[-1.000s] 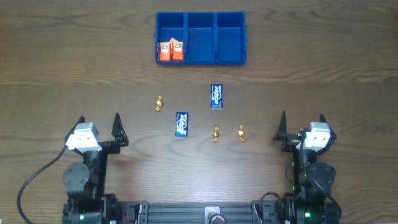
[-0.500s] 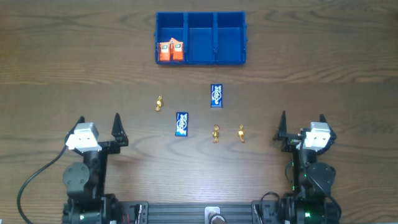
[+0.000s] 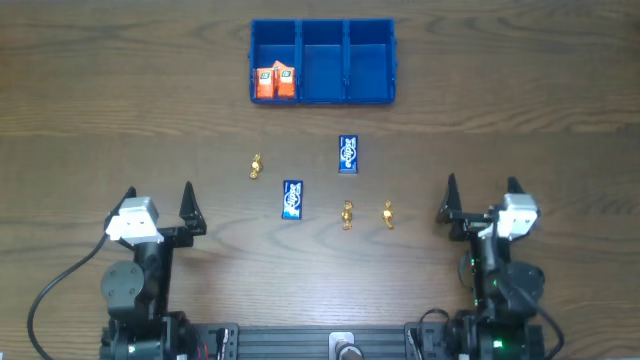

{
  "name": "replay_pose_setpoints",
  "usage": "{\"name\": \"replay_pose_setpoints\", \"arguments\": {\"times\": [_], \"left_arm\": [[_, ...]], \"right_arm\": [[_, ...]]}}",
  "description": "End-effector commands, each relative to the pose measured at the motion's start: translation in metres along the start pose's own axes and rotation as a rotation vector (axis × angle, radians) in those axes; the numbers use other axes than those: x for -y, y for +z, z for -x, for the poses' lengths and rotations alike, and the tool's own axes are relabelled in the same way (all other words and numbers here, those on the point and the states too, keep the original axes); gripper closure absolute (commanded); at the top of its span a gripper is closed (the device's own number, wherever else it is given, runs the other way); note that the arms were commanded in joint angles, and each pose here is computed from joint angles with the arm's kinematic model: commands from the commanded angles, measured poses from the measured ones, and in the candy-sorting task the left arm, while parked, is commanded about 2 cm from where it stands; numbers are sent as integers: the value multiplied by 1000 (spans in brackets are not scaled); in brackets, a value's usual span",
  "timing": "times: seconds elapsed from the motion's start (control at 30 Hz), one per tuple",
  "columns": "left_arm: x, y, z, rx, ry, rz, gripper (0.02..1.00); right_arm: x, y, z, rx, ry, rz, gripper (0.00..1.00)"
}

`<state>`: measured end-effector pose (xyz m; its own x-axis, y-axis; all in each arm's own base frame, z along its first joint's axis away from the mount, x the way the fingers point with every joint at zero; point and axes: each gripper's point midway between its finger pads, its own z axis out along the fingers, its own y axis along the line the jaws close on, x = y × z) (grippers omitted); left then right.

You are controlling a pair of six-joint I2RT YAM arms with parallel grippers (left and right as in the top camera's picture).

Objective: Sort Candies Into Trays

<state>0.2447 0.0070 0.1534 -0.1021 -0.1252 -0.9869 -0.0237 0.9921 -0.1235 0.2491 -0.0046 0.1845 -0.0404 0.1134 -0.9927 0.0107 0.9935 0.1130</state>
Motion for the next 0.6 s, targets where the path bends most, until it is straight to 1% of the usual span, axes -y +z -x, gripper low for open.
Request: {"name": "replay_pose_setpoints", "arguments": {"times": [0.03,0.1,0.2,0.33,0.43,0.6], "left_arm": [[-1,1,-16,-50,3,-1,20],[-1,1,-16,-50,3,-1,20],[-1,1,-16,-50,3,0,20],[-1,1,-16,-50,3,-1,20],[-1,1,-16,-50,3,-1,20],[-1,1,-16,-50,3,-1,20]], "right_arm": [[-19,14,41,-113,78,64,3],[-29,30,51,-228,86,96,3],[-47,50,58,-328,84,139,5],[-89,76,57,-448,55,240,3],[-126,87,48,-552,21,299,3],[-186,90,8,-779,-12,310,3]]}}
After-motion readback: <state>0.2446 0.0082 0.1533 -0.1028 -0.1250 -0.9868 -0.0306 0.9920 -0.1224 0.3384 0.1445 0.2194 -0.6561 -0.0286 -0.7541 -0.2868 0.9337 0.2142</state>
